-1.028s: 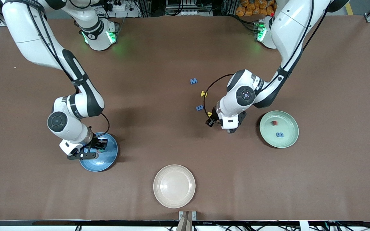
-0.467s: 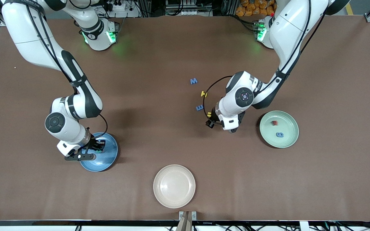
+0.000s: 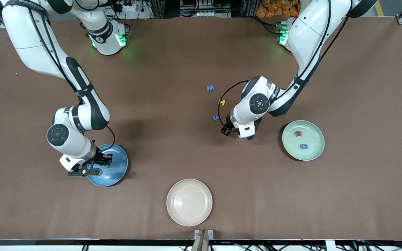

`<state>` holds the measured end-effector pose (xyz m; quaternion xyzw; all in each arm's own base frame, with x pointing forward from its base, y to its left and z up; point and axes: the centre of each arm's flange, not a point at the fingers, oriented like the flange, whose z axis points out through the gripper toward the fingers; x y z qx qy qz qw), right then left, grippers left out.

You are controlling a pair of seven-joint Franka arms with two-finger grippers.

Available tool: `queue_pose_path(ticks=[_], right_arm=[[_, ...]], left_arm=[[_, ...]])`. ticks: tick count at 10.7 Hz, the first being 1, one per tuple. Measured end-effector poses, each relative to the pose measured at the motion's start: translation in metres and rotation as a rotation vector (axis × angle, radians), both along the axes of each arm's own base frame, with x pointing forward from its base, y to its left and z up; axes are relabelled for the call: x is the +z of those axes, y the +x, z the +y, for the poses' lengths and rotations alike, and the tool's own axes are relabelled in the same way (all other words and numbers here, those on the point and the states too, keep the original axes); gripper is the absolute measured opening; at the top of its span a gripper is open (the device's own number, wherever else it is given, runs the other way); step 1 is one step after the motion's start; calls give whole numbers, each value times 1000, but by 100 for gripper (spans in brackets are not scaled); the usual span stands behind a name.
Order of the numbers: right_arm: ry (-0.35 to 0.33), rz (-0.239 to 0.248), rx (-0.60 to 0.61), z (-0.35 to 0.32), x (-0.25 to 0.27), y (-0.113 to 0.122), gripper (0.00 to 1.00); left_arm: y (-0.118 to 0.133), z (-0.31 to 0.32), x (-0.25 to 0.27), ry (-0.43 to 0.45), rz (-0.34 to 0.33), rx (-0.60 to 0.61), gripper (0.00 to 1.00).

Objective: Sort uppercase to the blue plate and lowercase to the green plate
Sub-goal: 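Lift the yellow h with the left gripper while the right gripper withdraws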

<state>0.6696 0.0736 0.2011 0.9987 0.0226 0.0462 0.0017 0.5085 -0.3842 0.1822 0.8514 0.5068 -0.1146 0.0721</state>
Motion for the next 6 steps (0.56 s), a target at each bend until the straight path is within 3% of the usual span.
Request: queue_pose_path(ticks=[2, 4, 6], right_arm=[[1, -7, 9, 6, 5, 3, 70], [-6, 16, 32, 22, 16, 4, 99], [-20, 59, 60, 46, 49, 1, 100]], left_arm=[[-8, 4, -9, 9, 8, -4, 53], [-9, 4, -10, 11, 9, -4, 53], [-9, 4, -10, 12, 8, -7, 52]])
